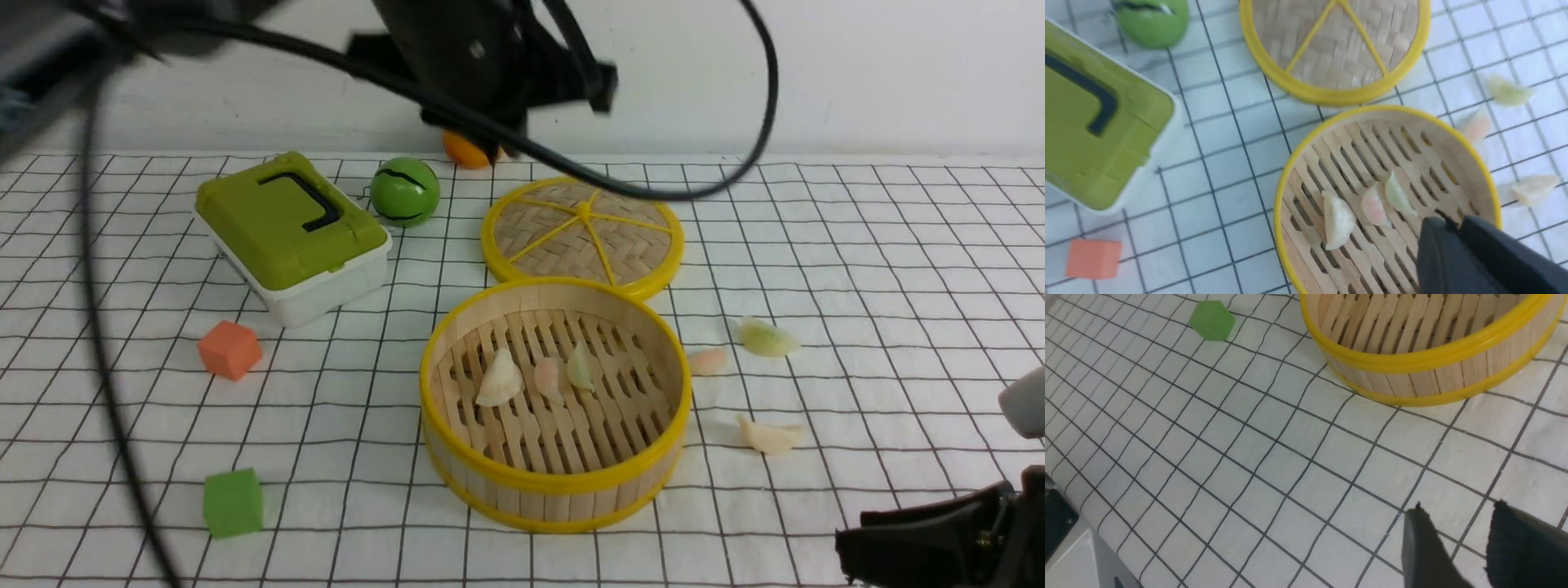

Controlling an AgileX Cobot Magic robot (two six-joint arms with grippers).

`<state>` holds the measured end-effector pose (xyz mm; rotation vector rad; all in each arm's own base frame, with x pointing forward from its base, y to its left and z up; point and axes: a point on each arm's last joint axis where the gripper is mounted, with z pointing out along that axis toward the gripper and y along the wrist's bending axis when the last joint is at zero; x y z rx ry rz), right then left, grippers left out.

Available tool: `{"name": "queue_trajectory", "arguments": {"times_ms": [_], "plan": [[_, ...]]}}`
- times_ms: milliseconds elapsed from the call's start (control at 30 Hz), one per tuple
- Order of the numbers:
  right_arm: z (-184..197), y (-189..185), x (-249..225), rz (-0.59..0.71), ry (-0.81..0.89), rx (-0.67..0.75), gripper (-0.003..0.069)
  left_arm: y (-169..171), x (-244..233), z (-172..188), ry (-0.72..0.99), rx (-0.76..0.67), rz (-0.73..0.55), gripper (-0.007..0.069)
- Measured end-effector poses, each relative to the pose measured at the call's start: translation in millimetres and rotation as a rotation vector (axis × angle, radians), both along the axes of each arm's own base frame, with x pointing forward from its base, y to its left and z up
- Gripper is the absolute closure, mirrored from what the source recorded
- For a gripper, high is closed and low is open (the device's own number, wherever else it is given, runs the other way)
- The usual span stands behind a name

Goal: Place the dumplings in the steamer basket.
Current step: Use the right arm to grab a dumpling

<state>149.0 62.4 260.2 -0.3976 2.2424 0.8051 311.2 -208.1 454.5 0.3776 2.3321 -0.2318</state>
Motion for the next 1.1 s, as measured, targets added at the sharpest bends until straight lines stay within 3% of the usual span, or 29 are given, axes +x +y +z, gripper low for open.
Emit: {"name": "queue_trajectory", "arguments": {"times_ms": [133, 300, 567, 667, 800, 867, 933, 1100], "plan": [[0, 0, 0, -0.016, 0.015, 0.006, 0.0422, 40, -54, 55, -0.131, -0.073, -0.008, 0.0638], [3, -4, 5, -0.083, 0.077, -0.003, 0.0422, 77, -103, 72, -0.193, -0.088, -0.004, 0.0638], [44, -27, 46, -0.277, 0.114, -0.238, 0.0414, 136, -172, 15, -0.227, -0.070, 0.062, 0.0638], [62, -37, 72, -0.362, 0.134, -0.330, 0.0372, 165, -204, -23, -0.285, -0.038, 0.091, 0.0638], [67, -39, 93, -0.370, 0.181, -0.366, 0.0300, 188, -225, -68, -0.306, 0.050, 0.115, 0.0638], [59, -36, 114, -0.298, 0.210, -0.386, 0.0231, 207, -245, -102, -0.336, 0.091, 0.131, 0.0638], [54, -34, 121, -0.255, 0.214, -0.390, 0.0213, 211, -250, -113, -0.344, 0.095, 0.131, 0.0638], [21, -20, 148, -0.010, 0.193, -0.384, 0.0178, 217, -259, -154, -0.384, 0.092, 0.100, 0.0638]]}}
